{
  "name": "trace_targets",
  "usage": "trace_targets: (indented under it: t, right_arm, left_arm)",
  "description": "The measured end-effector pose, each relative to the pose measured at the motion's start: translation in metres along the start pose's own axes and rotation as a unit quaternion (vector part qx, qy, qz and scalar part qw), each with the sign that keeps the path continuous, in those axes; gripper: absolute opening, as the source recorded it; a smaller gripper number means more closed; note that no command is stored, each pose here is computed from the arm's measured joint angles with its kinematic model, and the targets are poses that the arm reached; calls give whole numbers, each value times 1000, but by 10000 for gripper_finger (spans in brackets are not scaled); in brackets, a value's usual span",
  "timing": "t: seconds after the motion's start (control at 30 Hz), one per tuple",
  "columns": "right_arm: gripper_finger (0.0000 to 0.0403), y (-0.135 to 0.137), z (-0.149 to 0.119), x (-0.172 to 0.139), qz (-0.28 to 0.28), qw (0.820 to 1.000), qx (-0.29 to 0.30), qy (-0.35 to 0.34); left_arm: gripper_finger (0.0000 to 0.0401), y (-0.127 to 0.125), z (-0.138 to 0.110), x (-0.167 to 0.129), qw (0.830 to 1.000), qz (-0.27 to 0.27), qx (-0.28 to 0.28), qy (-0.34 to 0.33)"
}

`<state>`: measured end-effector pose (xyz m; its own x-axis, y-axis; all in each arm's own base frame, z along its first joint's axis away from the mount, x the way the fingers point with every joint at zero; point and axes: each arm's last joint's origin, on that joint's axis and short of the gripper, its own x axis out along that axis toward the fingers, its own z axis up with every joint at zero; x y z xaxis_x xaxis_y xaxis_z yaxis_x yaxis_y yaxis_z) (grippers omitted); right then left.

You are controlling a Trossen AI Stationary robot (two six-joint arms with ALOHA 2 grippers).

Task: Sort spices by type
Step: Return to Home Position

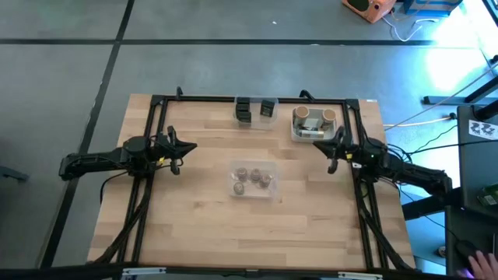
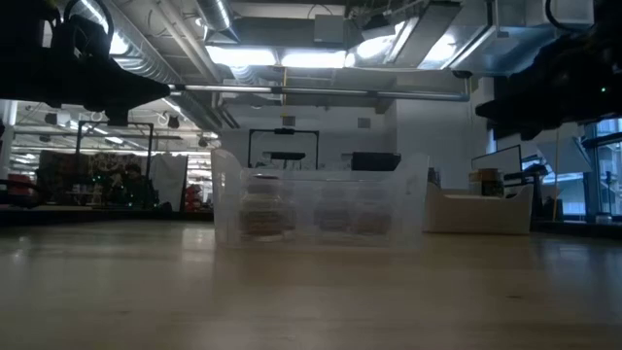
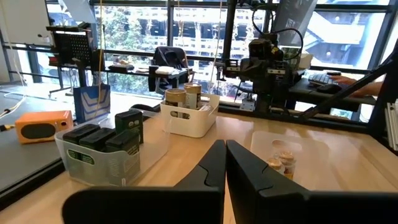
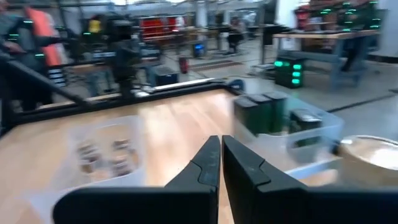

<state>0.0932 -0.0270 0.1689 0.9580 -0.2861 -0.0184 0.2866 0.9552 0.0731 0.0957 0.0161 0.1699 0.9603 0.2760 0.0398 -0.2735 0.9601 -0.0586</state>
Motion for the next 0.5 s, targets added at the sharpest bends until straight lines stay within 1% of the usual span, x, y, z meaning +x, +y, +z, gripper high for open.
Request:
trace_targets:
  t: [0.17, 0.5]
  right_arm:
    - [19, 5, 0, 0, 34, 999, 0, -7]
    - [19, 6, 1, 0, 37, 999, 0, -7]
  left_arm:
    - [0, 0, 0, 0, 1000, 0, 0, 0]
    - [0, 0, 0, 0, 1000, 0, 0, 0]
